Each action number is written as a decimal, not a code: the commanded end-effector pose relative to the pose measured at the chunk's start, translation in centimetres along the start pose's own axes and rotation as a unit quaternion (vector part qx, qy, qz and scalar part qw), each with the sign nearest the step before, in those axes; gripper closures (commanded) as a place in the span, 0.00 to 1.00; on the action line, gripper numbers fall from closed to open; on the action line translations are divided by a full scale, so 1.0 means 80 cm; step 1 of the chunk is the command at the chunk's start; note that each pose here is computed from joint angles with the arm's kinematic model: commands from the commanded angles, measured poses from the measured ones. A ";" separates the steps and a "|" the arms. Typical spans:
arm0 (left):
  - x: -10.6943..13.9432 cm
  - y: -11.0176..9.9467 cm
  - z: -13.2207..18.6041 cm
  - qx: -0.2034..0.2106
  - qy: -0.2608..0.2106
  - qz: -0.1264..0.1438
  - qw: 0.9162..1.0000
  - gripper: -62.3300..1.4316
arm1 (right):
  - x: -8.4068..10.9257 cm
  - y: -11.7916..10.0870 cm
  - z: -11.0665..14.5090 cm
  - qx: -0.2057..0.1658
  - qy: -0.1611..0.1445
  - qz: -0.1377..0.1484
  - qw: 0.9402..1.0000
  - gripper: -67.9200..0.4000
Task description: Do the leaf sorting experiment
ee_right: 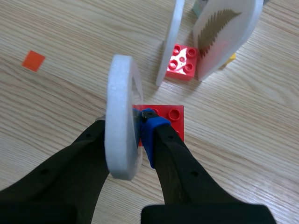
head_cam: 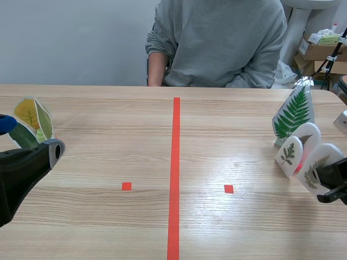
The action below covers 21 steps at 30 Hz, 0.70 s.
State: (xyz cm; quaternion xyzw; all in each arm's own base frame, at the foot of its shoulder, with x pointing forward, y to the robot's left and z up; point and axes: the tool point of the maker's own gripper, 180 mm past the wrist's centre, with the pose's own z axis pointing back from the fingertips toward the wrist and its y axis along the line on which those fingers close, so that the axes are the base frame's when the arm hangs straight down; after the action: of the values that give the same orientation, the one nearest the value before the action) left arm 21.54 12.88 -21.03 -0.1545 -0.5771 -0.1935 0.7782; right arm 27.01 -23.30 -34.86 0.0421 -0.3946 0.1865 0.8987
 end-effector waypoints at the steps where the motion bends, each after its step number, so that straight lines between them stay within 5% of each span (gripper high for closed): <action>1: 0.007 -0.003 0.001 -0.003 -0.011 0.004 1.000 0.08 | 0.010 -0.001 -0.003 -0.004 -0.021 -0.005 1.000 0.94; 16: 0.007 -0.003 0.001 -0.003 -0.011 0.004 1.000 0.08 | -0.011 0.007 -0.021 -0.008 -0.048 -0.032 0.998 0.93; 21: 0.007 -0.003 0.001 -0.003 -0.011 0.004 1.000 0.08 | -0.011 0.007 -0.021 -0.008 -0.048 -0.032 0.998 0.74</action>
State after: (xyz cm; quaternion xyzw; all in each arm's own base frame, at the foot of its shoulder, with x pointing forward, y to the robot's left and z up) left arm 21.53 12.88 -21.09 -0.1542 -0.5760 -0.1938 0.7791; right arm 26.34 -22.57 -38.04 0.0608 -0.4174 0.1449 0.8950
